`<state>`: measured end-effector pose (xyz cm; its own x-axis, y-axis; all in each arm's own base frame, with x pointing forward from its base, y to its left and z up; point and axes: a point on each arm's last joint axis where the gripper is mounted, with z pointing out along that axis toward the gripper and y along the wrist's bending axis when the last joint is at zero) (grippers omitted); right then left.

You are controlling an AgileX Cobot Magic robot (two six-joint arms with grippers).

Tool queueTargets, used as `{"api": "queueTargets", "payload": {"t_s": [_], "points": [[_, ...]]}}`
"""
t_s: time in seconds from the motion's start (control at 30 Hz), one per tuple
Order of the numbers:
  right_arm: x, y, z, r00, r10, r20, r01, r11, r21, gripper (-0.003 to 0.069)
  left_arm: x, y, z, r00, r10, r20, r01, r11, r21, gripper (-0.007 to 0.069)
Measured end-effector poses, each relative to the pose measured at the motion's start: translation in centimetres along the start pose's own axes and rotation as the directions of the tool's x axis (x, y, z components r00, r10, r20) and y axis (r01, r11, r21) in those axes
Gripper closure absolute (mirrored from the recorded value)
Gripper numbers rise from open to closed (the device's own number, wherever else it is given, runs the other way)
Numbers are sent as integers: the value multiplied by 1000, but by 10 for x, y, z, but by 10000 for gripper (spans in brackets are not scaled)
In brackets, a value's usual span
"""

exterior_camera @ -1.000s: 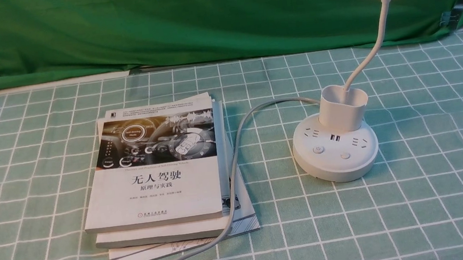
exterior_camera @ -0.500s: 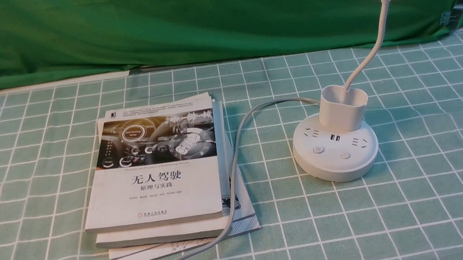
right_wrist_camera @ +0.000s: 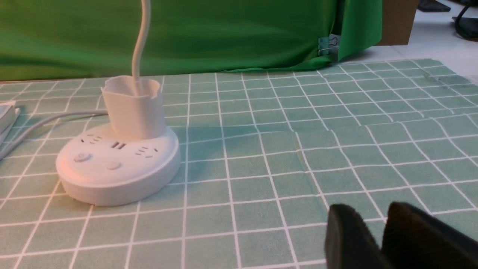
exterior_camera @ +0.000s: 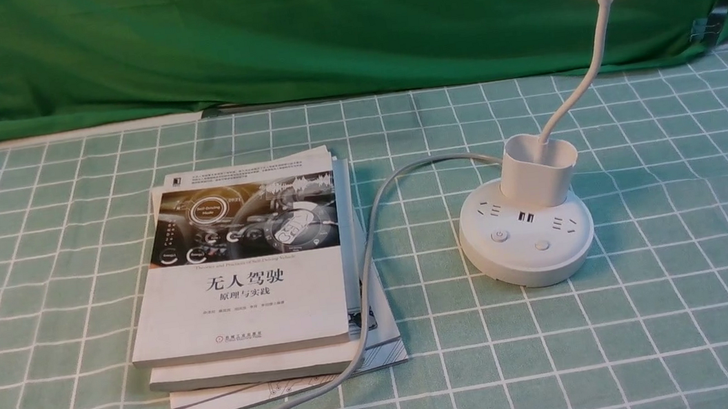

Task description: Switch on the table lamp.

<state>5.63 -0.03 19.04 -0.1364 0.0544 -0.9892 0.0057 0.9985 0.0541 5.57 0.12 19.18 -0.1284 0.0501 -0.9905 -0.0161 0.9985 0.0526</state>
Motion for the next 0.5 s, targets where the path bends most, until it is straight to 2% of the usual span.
{"api": "queueTargets", "payload": {"t_s": [0.5], "points": [[0, 0, 0, 1000, 1, 0, -1, 1000, 0, 421, 0, 0, 0, 1000, 0, 0, 0, 1000, 0, 604]]}}
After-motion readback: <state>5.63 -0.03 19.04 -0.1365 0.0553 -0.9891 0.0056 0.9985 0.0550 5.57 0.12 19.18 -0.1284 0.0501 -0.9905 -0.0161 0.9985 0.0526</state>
